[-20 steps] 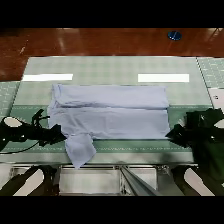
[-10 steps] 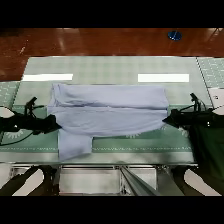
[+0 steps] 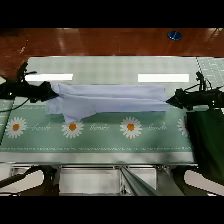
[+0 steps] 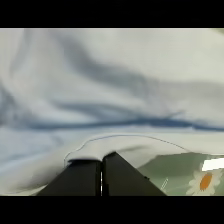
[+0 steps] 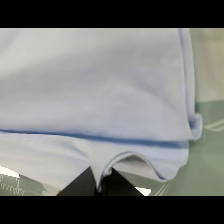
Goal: Fold the shirts.
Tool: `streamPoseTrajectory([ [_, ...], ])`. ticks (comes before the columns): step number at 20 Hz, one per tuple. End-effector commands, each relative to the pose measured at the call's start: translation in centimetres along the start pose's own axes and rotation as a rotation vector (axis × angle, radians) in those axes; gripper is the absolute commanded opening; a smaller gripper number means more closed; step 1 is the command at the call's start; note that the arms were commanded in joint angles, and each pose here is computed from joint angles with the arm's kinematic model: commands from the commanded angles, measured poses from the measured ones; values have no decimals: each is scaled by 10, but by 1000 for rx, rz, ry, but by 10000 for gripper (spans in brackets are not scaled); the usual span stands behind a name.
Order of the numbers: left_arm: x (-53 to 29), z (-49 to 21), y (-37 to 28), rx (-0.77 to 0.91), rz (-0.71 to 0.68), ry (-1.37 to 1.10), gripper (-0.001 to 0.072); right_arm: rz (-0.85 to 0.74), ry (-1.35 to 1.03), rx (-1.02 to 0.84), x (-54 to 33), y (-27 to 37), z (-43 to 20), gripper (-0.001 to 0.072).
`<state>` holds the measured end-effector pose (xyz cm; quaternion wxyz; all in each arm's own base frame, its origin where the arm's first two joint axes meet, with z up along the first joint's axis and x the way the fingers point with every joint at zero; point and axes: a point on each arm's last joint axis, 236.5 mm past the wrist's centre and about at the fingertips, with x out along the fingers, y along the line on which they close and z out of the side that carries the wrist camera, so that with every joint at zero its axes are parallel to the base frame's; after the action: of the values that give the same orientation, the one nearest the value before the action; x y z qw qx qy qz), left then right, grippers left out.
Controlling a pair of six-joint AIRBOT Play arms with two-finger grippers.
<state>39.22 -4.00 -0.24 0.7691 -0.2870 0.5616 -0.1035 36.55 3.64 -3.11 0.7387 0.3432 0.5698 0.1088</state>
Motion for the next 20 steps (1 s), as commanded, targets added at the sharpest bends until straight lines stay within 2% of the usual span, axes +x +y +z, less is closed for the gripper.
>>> streamPoseTrajectory([
  [1,16,50,-15,-5,-23,-12,20,8,-19,-2,19,5,30,21],
  [7,49,82,-7,-13,-33,48,20,40,-51,39,35,5,68,22],
  [11,72,105,-5,-36,-62,-12,20,64,-105,100,48,-1,87,23],
  [12,80,104,-6,-36,-60,-7,21,71,-116,117,50,-2,91,86],
  [13,87,99,-6,-38,-59,10,62,80,-130,134,52,-2,95,259],
  [14,94,94,-7,-38,-60,31,281,84,-140,140,52,-2,97,394],
  [15,96,90,-7,-37,-59,48,505,84,-140,133,50,0,97,420],
  [18,64,83,12,-23,-22,136,505,100,-140,102,9,0,101,420],
  [20,16,79,46,-33,69,193,505,74,-166,99,-37,-15,101,420],
])
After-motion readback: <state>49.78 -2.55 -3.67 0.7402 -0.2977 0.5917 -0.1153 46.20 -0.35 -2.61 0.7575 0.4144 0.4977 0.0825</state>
